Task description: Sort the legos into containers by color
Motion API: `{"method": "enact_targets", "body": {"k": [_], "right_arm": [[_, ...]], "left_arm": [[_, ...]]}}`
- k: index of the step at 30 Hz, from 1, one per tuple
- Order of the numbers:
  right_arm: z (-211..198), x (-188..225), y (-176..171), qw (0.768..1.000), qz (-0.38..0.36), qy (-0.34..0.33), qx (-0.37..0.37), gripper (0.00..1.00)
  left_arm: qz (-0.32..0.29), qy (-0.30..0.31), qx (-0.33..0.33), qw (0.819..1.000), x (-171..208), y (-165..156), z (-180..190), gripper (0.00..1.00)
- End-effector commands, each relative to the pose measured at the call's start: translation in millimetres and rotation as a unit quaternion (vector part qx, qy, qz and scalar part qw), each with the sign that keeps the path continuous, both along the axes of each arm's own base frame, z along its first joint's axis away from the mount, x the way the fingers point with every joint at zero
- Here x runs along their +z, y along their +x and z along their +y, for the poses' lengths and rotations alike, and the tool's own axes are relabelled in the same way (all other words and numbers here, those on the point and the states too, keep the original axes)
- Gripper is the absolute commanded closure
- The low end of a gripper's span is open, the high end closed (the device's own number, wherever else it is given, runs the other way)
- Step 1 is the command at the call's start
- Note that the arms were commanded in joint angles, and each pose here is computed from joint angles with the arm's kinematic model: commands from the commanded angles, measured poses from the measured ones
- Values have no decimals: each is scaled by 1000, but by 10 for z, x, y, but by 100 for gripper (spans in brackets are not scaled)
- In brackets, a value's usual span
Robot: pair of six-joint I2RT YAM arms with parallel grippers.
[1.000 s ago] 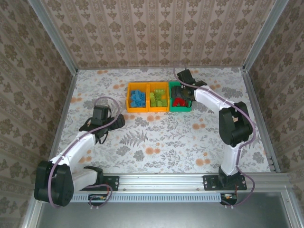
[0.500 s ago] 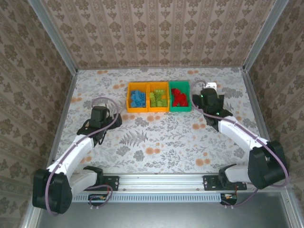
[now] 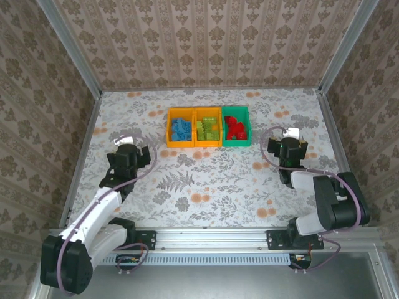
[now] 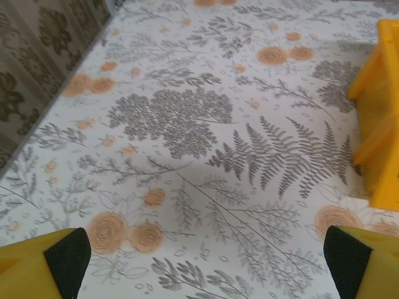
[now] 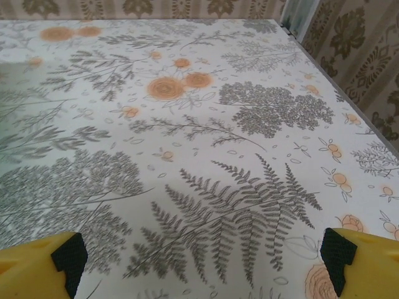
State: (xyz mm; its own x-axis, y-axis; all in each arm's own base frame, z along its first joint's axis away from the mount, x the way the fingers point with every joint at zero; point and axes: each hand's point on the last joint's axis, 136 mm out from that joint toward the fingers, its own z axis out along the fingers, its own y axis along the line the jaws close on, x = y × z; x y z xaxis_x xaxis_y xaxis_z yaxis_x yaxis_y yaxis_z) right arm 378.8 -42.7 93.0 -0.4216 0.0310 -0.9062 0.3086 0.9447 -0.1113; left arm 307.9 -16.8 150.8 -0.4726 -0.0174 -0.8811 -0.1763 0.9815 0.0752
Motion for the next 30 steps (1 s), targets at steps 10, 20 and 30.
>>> {"method": "enact_targets", "body": {"k": [10,20,30], "right_arm": [[282,60,191,993,-52,41,94,0],[288,66,190,993,-52,39,94,0],[289,59,189,993,-51,40,95,0]], "left_arm": [[-65,106,26,992,-98,461,290,0],[-96,96,-58,989,-354,755,78,0],[-81,37,-35,995,-523,854,324,0]]}}
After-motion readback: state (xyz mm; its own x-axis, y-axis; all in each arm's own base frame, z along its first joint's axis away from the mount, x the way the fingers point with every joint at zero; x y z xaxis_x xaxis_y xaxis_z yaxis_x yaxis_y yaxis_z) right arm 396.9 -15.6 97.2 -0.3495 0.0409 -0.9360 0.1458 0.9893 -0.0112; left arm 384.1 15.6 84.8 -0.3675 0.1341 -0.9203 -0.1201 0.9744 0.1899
